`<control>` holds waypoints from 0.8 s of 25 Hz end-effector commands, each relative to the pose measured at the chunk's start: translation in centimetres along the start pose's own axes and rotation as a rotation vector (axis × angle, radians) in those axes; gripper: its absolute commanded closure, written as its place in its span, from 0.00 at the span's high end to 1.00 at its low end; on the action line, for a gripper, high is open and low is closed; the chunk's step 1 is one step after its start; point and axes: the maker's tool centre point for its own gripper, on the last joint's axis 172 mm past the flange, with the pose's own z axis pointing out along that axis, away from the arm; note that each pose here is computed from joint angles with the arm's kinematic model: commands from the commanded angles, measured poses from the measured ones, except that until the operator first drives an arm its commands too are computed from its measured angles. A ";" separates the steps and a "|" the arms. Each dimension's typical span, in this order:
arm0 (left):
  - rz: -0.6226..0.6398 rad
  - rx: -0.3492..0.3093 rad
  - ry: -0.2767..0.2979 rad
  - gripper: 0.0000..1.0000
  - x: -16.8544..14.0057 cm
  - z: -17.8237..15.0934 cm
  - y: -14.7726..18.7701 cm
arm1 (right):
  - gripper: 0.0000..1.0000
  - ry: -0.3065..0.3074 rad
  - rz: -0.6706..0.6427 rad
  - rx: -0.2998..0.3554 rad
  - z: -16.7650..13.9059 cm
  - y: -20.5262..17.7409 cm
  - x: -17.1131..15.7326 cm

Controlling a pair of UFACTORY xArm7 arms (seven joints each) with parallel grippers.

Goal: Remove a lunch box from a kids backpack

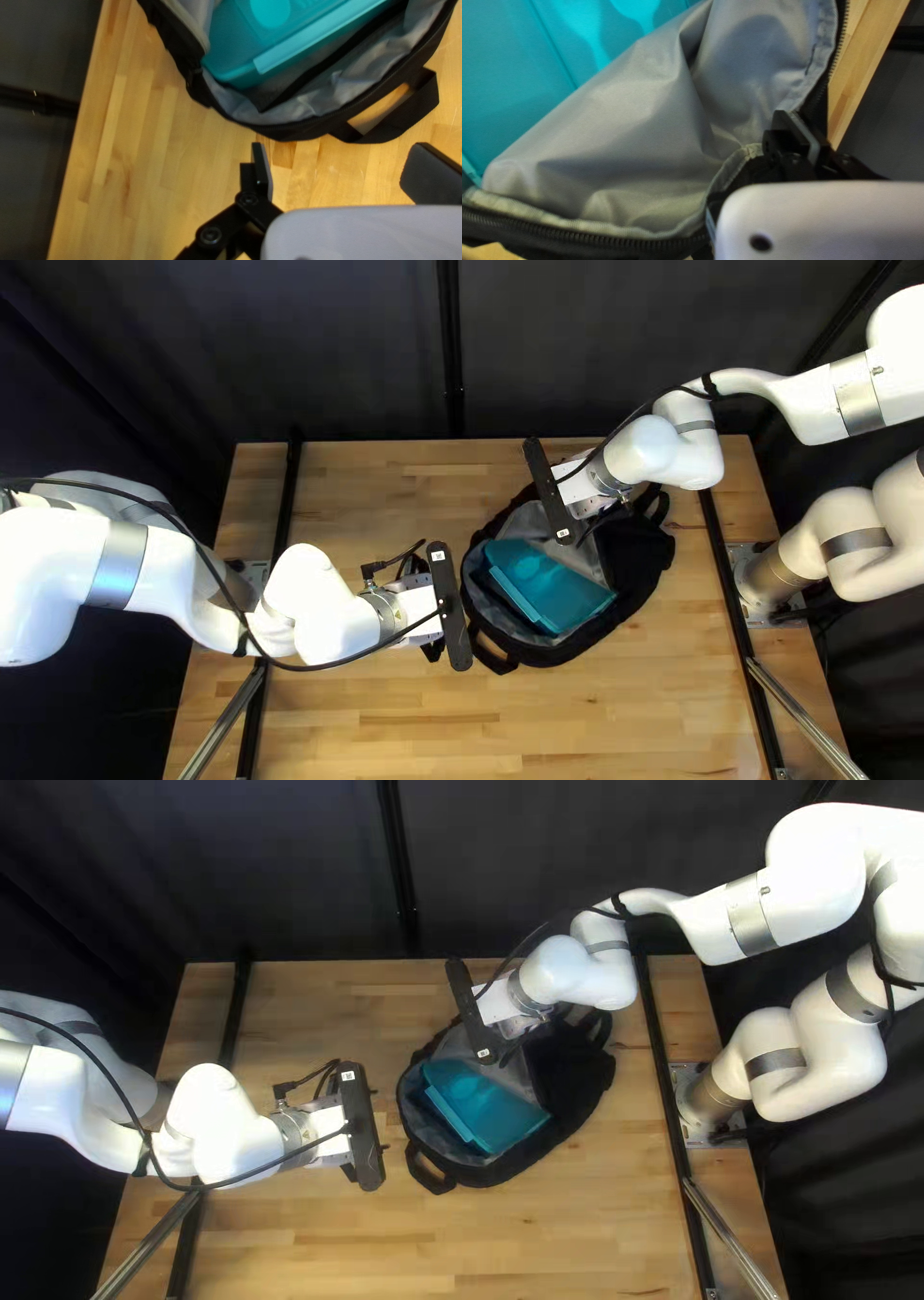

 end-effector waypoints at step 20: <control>0.324 0.031 0.029 1.00 4.2 9.3 0.9 | 0.00 0.000 0.000 0.000 0.0 0.0 0.0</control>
